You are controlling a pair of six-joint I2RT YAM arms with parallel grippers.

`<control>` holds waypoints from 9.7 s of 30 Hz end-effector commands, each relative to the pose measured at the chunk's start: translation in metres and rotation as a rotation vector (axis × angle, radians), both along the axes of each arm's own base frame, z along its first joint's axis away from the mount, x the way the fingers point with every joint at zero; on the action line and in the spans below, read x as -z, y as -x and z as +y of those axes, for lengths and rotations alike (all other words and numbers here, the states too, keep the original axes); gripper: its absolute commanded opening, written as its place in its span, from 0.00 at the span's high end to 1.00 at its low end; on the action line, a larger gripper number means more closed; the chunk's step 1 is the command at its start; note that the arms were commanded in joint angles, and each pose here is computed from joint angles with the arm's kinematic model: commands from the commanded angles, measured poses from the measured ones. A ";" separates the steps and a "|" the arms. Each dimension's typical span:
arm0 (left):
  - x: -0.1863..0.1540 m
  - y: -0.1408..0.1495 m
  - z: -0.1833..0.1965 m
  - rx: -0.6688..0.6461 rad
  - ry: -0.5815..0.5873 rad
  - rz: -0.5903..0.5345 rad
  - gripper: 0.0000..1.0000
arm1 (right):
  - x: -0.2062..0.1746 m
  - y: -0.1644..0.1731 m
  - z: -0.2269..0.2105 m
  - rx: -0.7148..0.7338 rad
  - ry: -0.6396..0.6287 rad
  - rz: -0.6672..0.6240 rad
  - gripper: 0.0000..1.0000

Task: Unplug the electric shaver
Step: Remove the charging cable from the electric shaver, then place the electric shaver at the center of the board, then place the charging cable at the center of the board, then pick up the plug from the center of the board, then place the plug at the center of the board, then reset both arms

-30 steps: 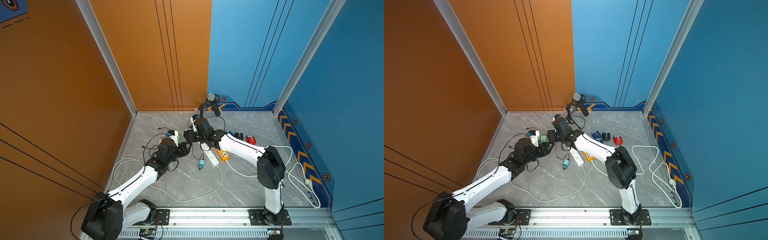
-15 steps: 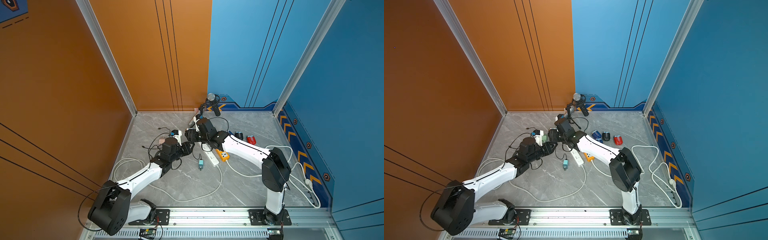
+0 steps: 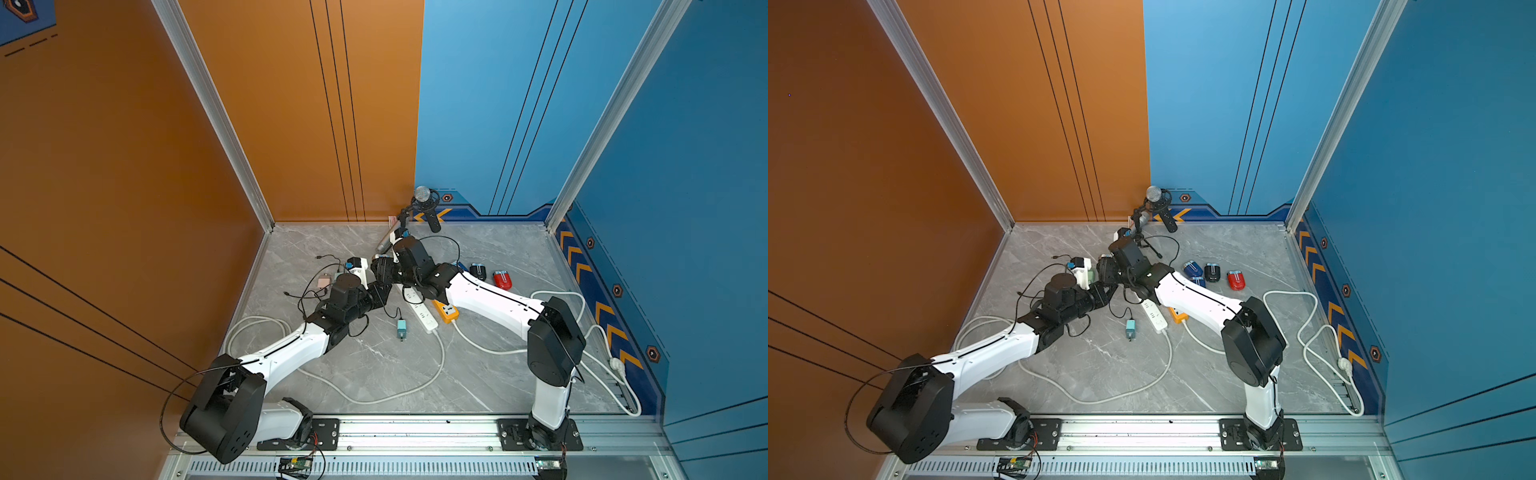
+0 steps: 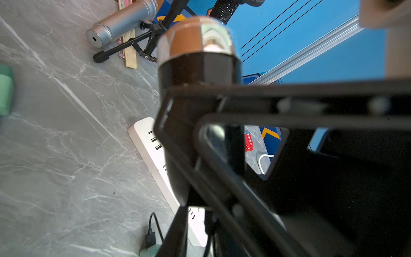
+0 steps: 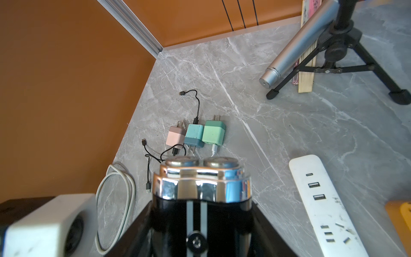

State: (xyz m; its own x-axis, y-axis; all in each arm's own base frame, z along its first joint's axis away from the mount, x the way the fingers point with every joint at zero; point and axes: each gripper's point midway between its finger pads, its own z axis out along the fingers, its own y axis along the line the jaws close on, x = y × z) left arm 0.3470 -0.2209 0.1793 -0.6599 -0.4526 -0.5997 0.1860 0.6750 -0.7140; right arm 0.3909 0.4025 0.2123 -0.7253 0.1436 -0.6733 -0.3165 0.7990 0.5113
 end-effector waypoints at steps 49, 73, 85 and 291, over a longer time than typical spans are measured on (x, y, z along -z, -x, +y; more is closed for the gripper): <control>0.089 0.014 0.038 -0.071 -0.352 0.298 1.00 | 0.006 -0.021 -0.141 0.140 0.335 -0.023 0.63; 0.112 0.009 0.048 -0.068 -0.543 0.454 0.91 | 0.154 0.003 -0.371 0.270 0.769 0.480 0.62; 0.107 0.017 0.058 -0.107 -0.604 0.475 0.55 | 0.185 -0.019 -0.371 0.249 0.785 0.523 0.62; 0.086 -0.043 0.240 -0.511 -0.901 -0.254 0.02 | 0.122 -0.001 -0.421 0.598 0.530 -0.350 0.00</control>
State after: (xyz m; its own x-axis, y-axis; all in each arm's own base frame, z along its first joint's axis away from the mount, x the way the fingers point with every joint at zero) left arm 0.3893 0.0147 0.0872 -0.3500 0.0385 -0.9360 -0.1757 0.9787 0.1059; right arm 0.3834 -0.0188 0.0765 -0.4078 0.0477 -0.9118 0.1716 0.9849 -0.0253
